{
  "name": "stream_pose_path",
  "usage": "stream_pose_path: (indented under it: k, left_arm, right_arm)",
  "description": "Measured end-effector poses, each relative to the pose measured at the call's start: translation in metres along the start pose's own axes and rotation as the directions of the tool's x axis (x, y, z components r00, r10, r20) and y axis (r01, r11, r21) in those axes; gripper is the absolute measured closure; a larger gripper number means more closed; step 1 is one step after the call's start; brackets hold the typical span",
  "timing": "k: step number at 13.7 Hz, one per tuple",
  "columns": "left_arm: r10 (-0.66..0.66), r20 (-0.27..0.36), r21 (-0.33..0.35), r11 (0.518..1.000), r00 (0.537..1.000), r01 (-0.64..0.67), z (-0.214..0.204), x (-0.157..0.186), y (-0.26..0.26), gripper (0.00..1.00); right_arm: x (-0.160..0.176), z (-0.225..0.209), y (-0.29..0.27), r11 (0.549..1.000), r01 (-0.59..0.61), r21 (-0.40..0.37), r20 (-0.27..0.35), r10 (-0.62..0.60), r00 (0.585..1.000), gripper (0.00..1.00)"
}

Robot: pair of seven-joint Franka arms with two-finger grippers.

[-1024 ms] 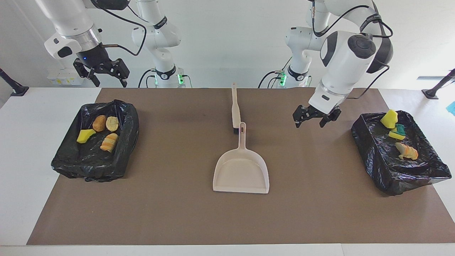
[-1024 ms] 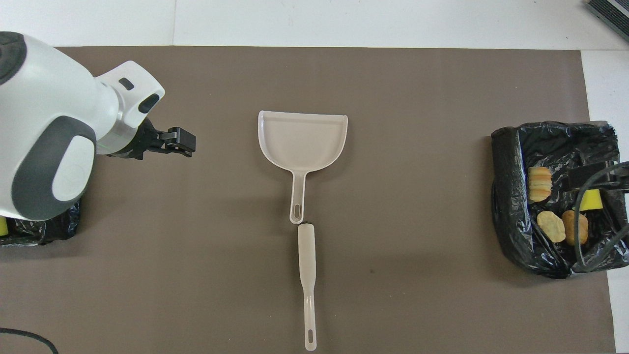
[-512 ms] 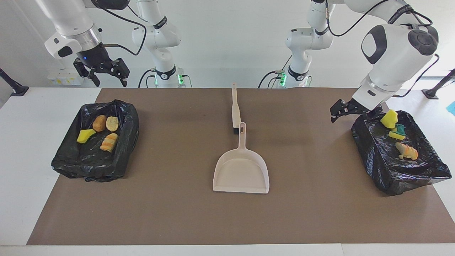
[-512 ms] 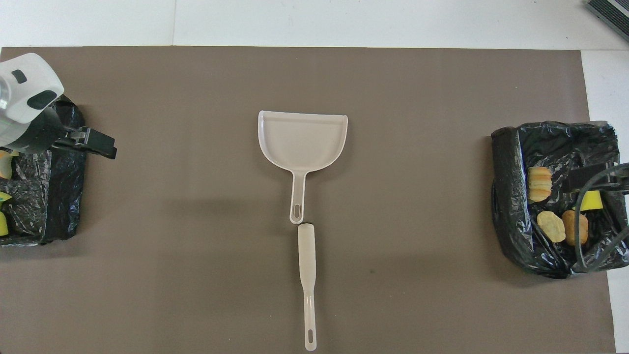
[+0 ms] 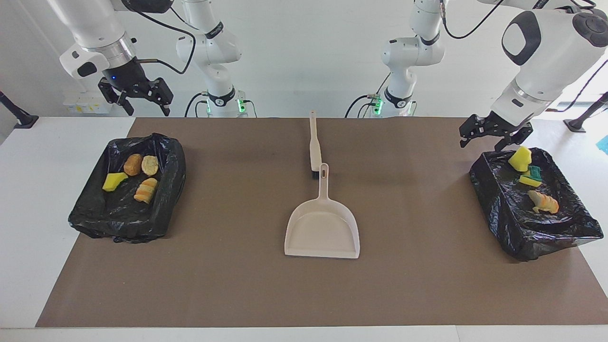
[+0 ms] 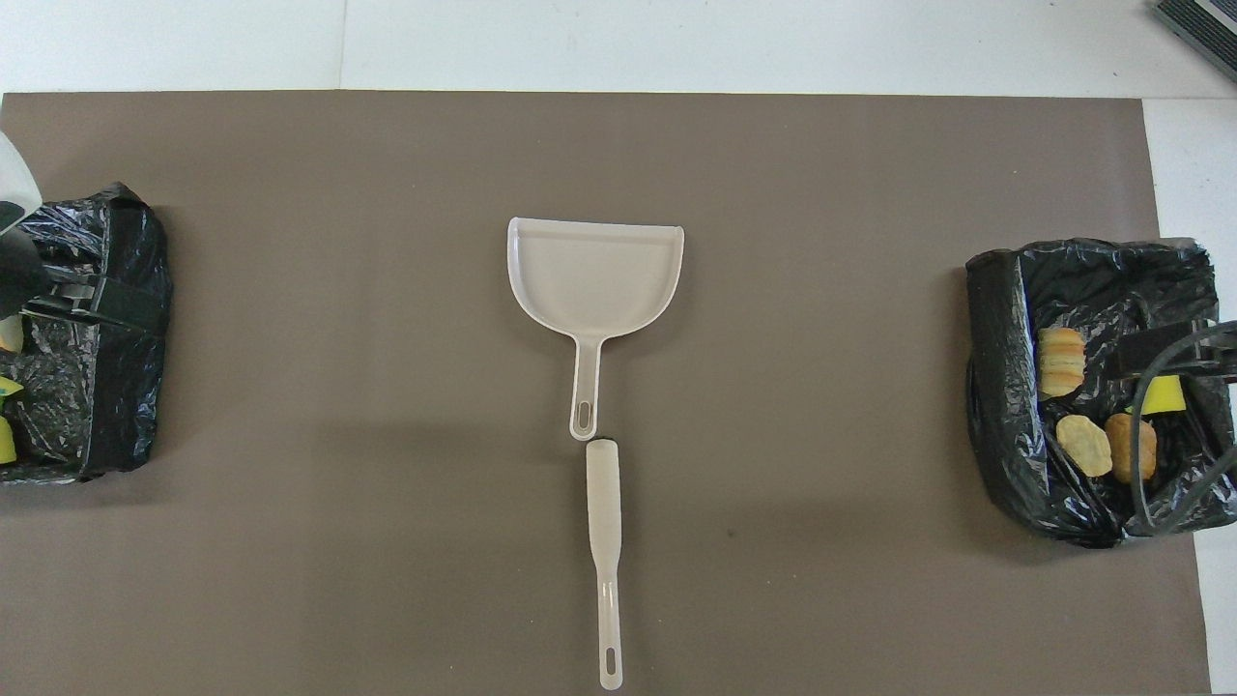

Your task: Sweep and dump trash in bin

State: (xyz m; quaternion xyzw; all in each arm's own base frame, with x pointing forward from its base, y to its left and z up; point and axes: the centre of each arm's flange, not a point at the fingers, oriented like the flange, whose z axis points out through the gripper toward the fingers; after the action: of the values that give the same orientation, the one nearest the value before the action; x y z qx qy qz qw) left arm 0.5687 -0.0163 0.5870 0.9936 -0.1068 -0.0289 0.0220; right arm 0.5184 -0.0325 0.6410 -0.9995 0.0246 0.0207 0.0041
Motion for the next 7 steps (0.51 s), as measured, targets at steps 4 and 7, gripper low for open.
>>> stream_pose_path:
  k: [4, 7]
  left_arm:
    - [0.011, 0.009, 0.007, 1.000, 1.000, -0.011, -0.010, -0.020, 0.007, 0.00]
    - [0.008, 0.009, 0.008, 1.000, 1.000, -0.008, -0.011, -0.026, 0.007, 0.00]
  right_arm:
    - [-0.001, 0.000, 0.000, 1.000, 0.000, 0.000, 0.004, 0.000, 1.000, 0.00]
    - [-0.001, 0.001, 0.000, 1.000, 0.000, 0.000, 0.005, 0.000, 1.000, 0.00]
